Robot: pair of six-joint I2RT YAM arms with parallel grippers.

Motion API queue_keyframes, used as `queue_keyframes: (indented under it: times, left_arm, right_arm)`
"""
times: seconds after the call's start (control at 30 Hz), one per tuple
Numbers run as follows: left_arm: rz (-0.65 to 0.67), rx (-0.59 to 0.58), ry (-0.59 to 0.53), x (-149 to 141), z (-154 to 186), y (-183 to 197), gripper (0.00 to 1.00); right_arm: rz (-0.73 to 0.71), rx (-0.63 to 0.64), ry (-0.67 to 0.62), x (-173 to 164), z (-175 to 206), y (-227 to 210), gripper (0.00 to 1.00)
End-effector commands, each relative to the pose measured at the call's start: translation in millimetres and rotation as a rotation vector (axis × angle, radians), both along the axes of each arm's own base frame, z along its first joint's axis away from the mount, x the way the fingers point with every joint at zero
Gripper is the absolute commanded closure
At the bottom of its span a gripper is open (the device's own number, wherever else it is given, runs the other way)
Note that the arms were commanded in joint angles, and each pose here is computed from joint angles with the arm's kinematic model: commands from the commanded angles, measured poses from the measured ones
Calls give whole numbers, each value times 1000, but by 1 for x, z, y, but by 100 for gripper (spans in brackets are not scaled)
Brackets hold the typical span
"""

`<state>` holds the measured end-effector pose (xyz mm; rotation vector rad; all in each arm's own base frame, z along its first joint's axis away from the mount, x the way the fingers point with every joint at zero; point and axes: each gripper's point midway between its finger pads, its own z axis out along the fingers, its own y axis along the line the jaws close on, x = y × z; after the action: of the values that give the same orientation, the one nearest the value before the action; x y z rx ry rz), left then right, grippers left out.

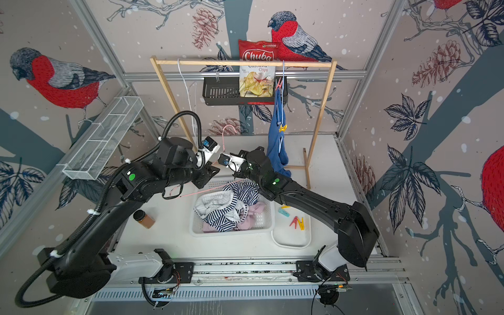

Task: Remove the clothespins securing tank tops to the hanger
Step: Place the hanger on the clothesline.

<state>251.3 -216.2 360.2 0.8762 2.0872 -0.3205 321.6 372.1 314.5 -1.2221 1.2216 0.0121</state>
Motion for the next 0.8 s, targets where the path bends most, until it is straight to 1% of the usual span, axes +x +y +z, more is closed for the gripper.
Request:
queue_keyframes:
  times: [0.0, 0.03, 0.13, 0.23, 0.4, 0.5, 0.67, 0.77]
  left_arm:
    - [-67, -63, 80, -21, 2, -8, 45]
    - [-77, -85, 98, -27, 5, -9, 42]
    - [-76, -109, 139, -37, 8, -6, 39]
    - [-48, -98, 181, -44, 3, 2, 38]
    - [37, -73, 274, -57, -15, 20, 38]
    - [73, -61, 307, -62, -24, 27, 40]
    - [120, -44, 320, -64, -34, 37, 45]
    - [113, -54, 322, -66, -36, 36, 54]
  right_arm:
    - [26, 83, -126, -2, 33, -4, 100]
    - [31, 77, -139, -3, 34, -5, 100]
    - [39, 47, -164, -1, 32, -5, 100]
    - [40, 31, -199, 3, 30, -9, 100]
    - [40, 5, -236, 12, 30, -15, 100]
    - [50, 9, -247, 15, 34, -20, 100]
    - [67, -4, -252, 18, 39, -23, 100]
    - [60, -5, -253, 19, 40, -26, 100]
